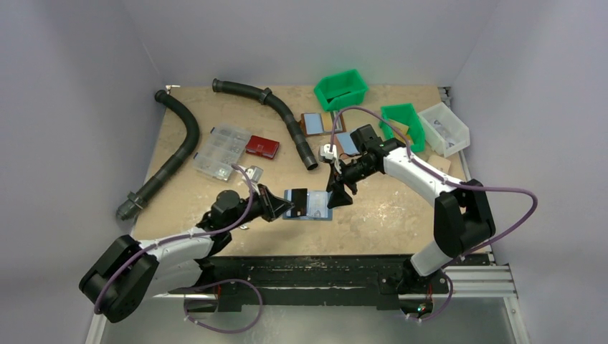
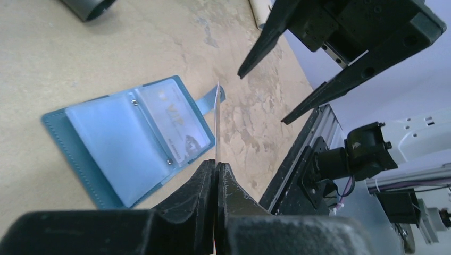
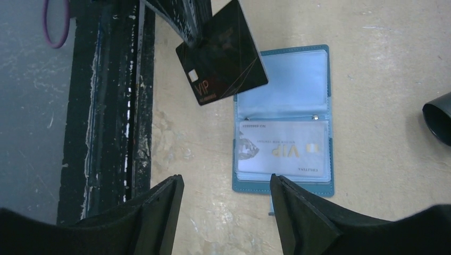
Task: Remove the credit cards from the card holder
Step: Remove the credit card from the card holder.
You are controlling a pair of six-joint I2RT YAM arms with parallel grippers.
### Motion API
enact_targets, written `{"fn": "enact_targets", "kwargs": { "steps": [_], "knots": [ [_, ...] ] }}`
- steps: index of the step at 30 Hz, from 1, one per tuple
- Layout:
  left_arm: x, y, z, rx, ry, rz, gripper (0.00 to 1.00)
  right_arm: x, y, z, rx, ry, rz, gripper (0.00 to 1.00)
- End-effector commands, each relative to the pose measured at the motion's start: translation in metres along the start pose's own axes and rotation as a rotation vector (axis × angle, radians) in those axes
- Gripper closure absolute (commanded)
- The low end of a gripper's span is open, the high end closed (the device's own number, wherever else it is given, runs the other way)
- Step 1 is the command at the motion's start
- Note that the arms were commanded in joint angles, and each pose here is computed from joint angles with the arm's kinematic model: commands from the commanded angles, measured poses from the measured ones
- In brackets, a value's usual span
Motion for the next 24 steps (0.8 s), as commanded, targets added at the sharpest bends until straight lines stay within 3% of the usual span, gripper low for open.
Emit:
{"fn": "enact_targets", "kwargs": {
  "steps": [1,24],
  "knots": [
    [-0.008,0.003,-0.028,-0.078,-0.125,-0.011,1.00,0.005,0.019,0.005,0.043,0.030,-0.069,0.30],
    [-0.034,-0.022,-0.053,-0.147,-0.188,0.088,1.00,-0.018,0.013,0.013,-0.015,0.105,-0.058,0.32]
  ]
}}
Point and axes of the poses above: each gripper's point midway between its finger pads, its own x axis back along the fingers, its own z axis along the line the jaws close on, y = z × x, the point moved 3 cm from there along x, back along the fingers, and after that the axes turned 5 degrees about x, right-handed, at the moved point
